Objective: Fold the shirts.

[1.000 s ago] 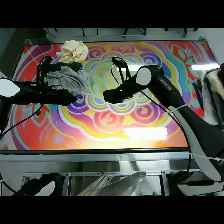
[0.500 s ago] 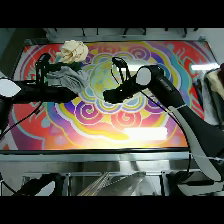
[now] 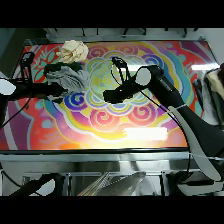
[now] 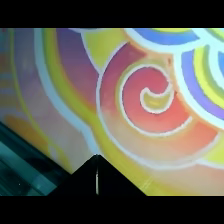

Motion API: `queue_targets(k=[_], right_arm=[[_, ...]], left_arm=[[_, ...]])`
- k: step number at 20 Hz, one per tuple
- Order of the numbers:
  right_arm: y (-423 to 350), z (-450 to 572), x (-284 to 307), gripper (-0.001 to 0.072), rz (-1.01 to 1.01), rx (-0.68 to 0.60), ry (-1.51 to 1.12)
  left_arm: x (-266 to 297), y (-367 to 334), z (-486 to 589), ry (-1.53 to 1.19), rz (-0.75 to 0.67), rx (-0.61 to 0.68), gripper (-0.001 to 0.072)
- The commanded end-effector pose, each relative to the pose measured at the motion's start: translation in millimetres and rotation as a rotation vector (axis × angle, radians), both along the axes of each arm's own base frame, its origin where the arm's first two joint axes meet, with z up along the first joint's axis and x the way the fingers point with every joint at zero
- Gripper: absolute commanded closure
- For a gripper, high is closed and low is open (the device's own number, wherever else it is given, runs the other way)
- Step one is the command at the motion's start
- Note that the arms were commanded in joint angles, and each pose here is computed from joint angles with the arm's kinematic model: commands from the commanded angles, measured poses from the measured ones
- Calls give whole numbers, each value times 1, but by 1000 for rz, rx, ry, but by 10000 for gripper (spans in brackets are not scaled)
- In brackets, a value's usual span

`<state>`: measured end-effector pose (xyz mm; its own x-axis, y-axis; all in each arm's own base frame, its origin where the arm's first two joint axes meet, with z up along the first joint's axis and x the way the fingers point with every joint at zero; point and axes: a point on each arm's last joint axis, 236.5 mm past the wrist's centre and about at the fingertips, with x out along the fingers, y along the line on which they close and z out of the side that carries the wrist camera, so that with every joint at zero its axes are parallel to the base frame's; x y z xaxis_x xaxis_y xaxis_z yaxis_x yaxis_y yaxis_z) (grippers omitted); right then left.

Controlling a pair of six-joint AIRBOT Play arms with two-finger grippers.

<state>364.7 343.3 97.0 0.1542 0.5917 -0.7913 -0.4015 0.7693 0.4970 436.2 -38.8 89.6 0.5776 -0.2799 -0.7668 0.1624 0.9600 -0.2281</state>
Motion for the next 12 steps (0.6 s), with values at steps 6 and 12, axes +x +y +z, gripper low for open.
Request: queue_targets(k=[6, 12], right_arm=[[19, 4, -7, 693, 4, 86, 59], [19, -3, -14, 692, 20, 72, 91]], left_arm=[[92, 97, -108, 97, 169, -247, 102], [139, 71, -156, 145, 36, -310, 102]])
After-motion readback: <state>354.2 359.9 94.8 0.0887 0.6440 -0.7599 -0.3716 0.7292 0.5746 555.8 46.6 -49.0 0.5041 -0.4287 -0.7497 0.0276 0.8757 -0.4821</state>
